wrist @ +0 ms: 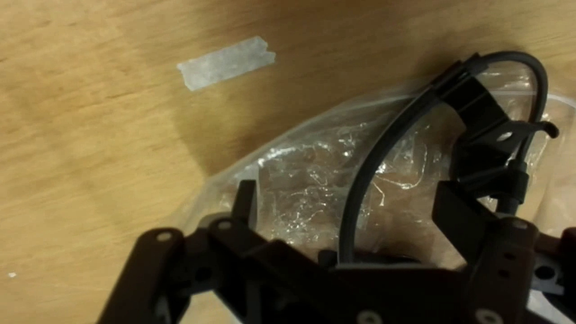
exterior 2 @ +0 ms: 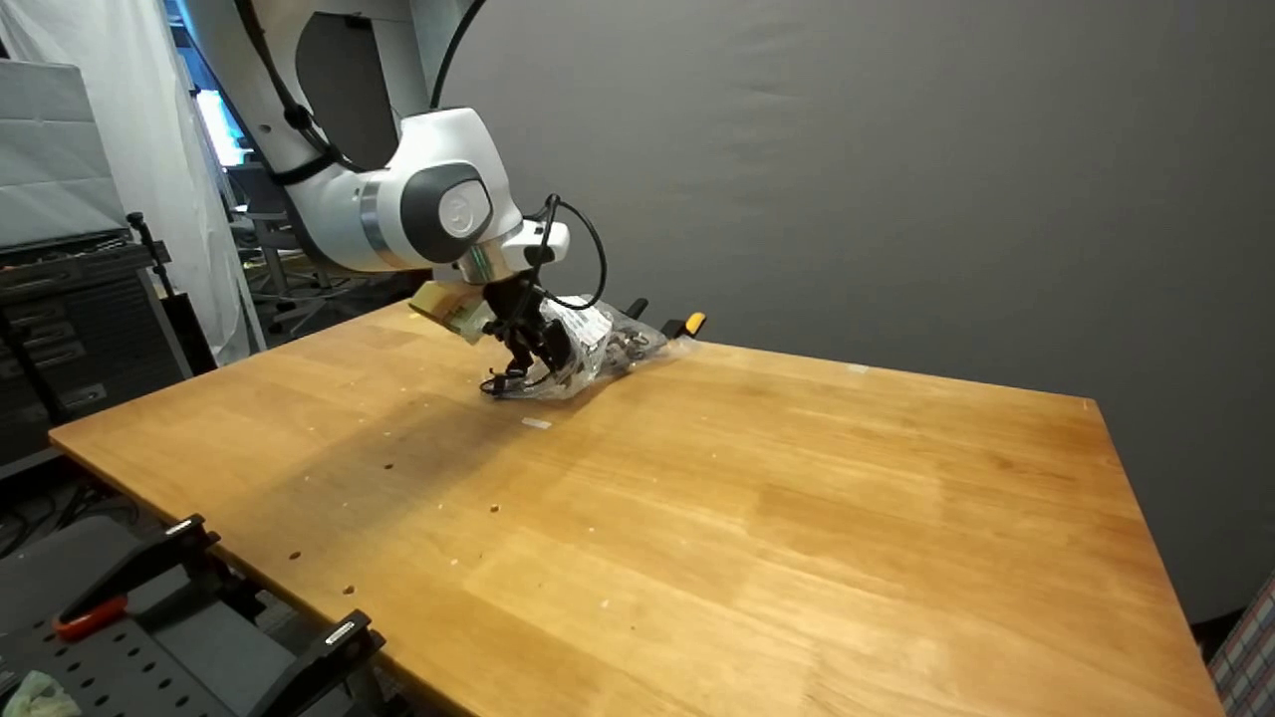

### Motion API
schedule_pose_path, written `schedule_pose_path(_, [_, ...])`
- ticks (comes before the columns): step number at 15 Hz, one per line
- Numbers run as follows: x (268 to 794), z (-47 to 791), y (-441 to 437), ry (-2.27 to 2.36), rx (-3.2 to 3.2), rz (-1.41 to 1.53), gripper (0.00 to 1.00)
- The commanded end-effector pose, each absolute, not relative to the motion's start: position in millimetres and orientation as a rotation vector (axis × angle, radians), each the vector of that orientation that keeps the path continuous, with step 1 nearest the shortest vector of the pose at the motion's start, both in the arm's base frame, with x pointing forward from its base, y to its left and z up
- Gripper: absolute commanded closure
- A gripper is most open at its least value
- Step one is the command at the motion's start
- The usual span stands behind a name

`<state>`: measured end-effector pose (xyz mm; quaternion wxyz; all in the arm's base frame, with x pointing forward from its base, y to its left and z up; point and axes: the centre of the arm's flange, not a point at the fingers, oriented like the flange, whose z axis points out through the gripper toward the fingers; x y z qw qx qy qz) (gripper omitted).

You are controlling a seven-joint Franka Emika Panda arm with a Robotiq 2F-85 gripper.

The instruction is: Remove the cables from the plastic bag and put them on the table

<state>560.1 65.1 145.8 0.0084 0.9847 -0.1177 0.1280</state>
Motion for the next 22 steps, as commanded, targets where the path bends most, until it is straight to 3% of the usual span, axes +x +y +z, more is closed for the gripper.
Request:
schedule_pose_path(1, [577, 145, 69, -0.397, 3.080, 0.511, 0.00])
schedule_pose_path(5, [587, 151, 69, -0.460, 3.080, 0.592, 0.00])
schedule_pose_path(6, [589, 151, 67, -0.473, 3.077, 0.600, 0.04])
schedule_pose_path(7, [589, 149, 65, -0.484, 3.076, 0.600, 0.24])
schedule_pose_path(9, [590, 146, 62, -0.503, 3.072, 0.595, 0.30])
schedule_pose_path(12, [593, 141, 59, -0.521, 3.065, 0.593, 0.56])
schedule_pose_path(17, [593, 135, 55, -0.532, 3.053, 0.584, 0.90])
schedule_pose_path(19, [590, 139, 56, -0.525, 3.050, 0.584, 0.96])
schedule_pose_path(22, [574, 157, 64, -0.459, 3.065, 0.562, 0.93])
